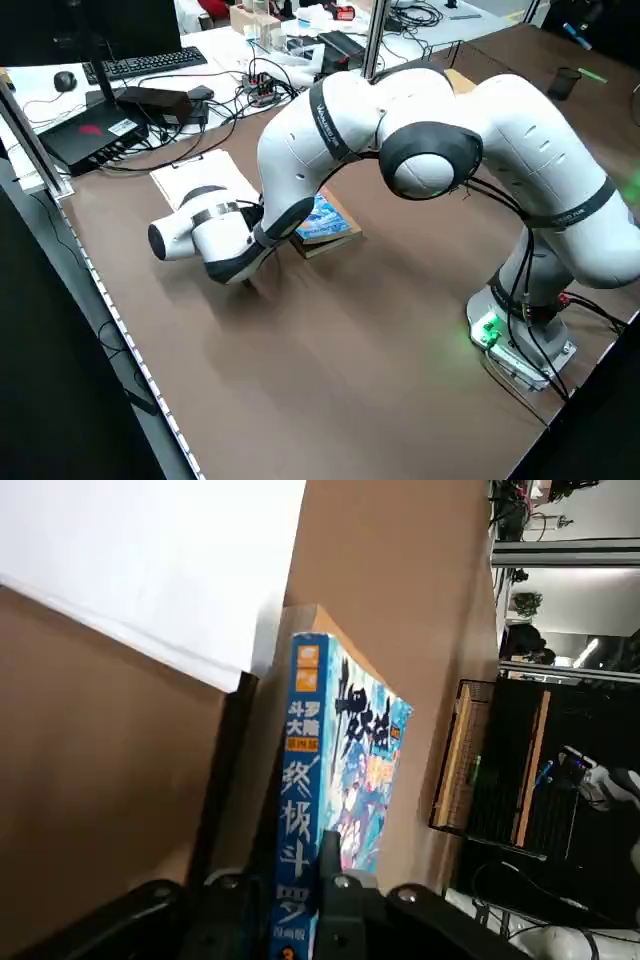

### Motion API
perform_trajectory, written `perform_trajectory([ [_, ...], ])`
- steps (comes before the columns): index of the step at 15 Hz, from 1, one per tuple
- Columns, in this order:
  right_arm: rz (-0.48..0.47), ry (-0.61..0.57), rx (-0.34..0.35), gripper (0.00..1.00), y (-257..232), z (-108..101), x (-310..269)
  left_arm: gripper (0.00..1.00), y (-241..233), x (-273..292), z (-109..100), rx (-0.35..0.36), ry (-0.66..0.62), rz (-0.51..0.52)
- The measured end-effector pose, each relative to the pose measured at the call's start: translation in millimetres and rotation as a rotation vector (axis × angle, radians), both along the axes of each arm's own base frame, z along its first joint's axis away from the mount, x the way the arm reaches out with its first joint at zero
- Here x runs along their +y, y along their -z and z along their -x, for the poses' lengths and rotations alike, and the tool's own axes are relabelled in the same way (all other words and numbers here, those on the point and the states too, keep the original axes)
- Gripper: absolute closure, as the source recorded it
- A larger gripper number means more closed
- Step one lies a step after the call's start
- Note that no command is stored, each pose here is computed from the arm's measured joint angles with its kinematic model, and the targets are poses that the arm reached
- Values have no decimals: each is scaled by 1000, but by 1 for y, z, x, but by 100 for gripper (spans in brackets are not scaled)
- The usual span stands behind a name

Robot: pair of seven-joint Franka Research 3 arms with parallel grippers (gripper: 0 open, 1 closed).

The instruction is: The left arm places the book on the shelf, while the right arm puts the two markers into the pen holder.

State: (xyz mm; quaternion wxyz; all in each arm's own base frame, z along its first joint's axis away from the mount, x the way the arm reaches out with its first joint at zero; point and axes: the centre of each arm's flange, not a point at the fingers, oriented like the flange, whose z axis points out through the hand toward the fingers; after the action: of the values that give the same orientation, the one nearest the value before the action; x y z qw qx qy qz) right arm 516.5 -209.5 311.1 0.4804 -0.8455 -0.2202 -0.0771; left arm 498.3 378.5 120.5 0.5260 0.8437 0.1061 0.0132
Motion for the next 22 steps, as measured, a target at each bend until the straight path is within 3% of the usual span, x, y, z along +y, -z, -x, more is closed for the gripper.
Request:
perform_trajectory([
  [5,-283,-33,-273,83,97,29,-23,80,-46,7,-4,10,14,30],
  [7,-346,-20,-332,83,134,33,-18,80,-88,9,-8,42,13,43],
  [9,-365,-17,-352,83,145,32,-15,80,-130,-4,-18,51,37,60],
  [12,-353,-25,-376,83,138,25,-20,80,-164,-59,-50,32,141,122],
  [13,-347,-28,-387,79,135,22,-23,80,-169,-85,-63,15,187,149],
  [15,-334,-30,-402,61,130,17,-29,80,-179,-144,-87,9,276,202],
  [18,-319,-24,-419,56,123,13,-39,80,-189,-239,-114,42,413,251],
  [19,-303,-19,-402,56,118,10,-45,80,-191,-301,-130,45,479,262],
  [22,-234,-32,-285,56,101,5,-66,80,-186,-375,-145,42,471,286],
])
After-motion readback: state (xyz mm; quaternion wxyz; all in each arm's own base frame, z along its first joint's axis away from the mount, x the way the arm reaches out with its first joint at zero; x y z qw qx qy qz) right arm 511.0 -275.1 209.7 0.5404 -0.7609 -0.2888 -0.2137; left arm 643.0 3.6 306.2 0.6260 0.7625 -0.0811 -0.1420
